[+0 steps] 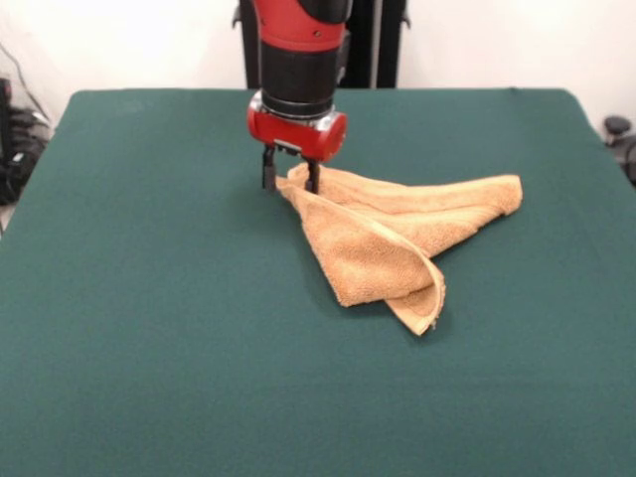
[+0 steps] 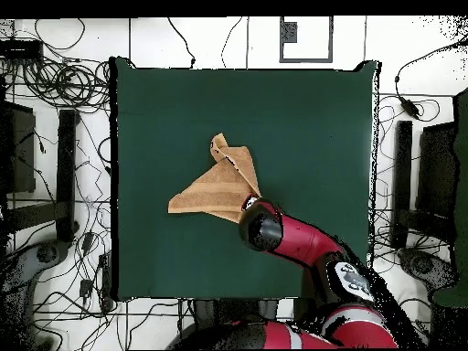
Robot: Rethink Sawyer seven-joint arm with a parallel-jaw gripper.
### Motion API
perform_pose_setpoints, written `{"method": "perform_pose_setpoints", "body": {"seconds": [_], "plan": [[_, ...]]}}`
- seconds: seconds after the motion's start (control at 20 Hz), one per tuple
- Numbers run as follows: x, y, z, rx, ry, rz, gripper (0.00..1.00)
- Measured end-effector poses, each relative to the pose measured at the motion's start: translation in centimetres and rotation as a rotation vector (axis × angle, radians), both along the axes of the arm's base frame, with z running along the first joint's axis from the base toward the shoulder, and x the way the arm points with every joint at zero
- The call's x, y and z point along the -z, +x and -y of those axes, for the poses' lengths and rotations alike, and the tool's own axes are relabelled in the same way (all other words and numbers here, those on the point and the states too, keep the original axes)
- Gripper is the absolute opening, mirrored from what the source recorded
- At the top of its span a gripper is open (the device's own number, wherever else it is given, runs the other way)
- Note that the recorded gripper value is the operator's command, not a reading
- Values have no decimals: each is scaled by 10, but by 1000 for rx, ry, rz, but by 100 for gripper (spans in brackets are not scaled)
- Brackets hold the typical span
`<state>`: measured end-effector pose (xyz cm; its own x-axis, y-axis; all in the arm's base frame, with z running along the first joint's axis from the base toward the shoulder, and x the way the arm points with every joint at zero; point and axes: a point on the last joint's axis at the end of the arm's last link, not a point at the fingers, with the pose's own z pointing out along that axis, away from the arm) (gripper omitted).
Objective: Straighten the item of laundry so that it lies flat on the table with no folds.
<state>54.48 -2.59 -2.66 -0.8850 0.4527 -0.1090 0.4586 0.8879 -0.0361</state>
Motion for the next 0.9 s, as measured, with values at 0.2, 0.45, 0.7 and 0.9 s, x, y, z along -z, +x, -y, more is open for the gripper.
{"method": "perform_pose_setpoints", "body": {"seconds": [0.2,0.45,0.7,0.9], "plan": [[-1,0,-2,-12,-11,7,100],[-1,-1,-2,-27,-21,13,100],[-1,-2,-2,-43,-26,16,100],[-1,-3,-2,-53,-28,16,0]]}}
